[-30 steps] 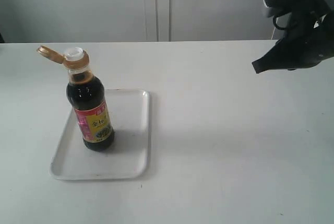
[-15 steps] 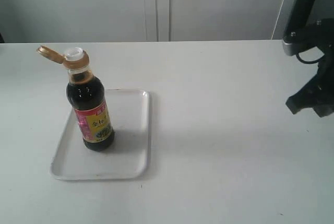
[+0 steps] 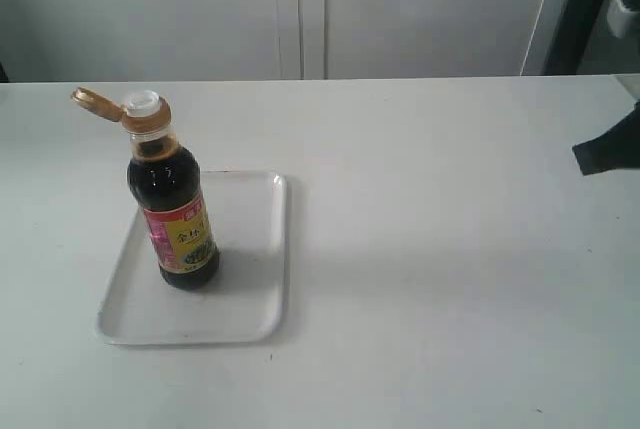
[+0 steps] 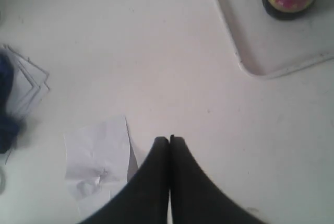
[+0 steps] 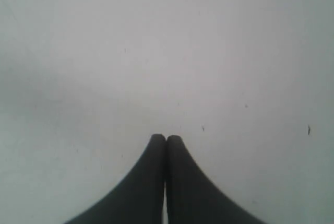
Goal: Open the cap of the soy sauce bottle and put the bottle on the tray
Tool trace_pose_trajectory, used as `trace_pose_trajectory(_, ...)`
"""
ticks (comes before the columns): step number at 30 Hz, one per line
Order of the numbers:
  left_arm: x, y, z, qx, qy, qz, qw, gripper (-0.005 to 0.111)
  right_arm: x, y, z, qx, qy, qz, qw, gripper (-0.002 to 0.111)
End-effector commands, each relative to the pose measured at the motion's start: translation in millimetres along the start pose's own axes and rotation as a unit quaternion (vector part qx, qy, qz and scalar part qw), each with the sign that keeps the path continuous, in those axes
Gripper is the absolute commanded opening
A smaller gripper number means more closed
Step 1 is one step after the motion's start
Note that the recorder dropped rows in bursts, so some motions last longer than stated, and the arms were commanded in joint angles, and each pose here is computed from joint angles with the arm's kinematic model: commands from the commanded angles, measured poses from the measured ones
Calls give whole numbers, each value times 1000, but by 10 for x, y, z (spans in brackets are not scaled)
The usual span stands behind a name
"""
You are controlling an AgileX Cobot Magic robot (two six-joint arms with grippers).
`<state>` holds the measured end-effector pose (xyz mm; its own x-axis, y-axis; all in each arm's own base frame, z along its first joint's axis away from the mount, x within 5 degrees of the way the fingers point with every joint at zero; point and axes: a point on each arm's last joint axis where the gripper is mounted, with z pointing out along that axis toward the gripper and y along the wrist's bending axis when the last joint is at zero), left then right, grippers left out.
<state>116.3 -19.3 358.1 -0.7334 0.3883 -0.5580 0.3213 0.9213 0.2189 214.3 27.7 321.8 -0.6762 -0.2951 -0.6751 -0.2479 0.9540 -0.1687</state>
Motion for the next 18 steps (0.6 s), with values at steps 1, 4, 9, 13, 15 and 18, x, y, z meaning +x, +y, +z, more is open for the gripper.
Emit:
trace_pose_trajectory(1, 242, -42, -73, -14, -98, 0, 995, 0, 164, 62, -262, 0, -141, 30, 990, 0)
trace_pose_trajectory(4, 452, -89, -89, -26, -194, -6, 981, 0, 372, 104, -442, 8, -247, 49, 968, 0)
trace_pose_trajectory(9, 677, -167, -48, -26, -285, -20, 958, 0, 707, 158, -639, 17, -320, 58, 945, 0)
trace_pose_trajectory(13, 853, -230, 7, -16, -316, -30, 948, 0, 981, 214, -744, 8, -365, 85, 927, 0)
trace_pose_trajectory(15, 924, -259, -1, -8, -336, -40, 941, 0, 1122, 242, -755, 8, -379, 89, 921, 0)
trace_pose_trajectory(18, 981, -299, 28, 6, -366, -53, 929, 0, 1235, 264, -738, 9, -387, 89, 918, 0)
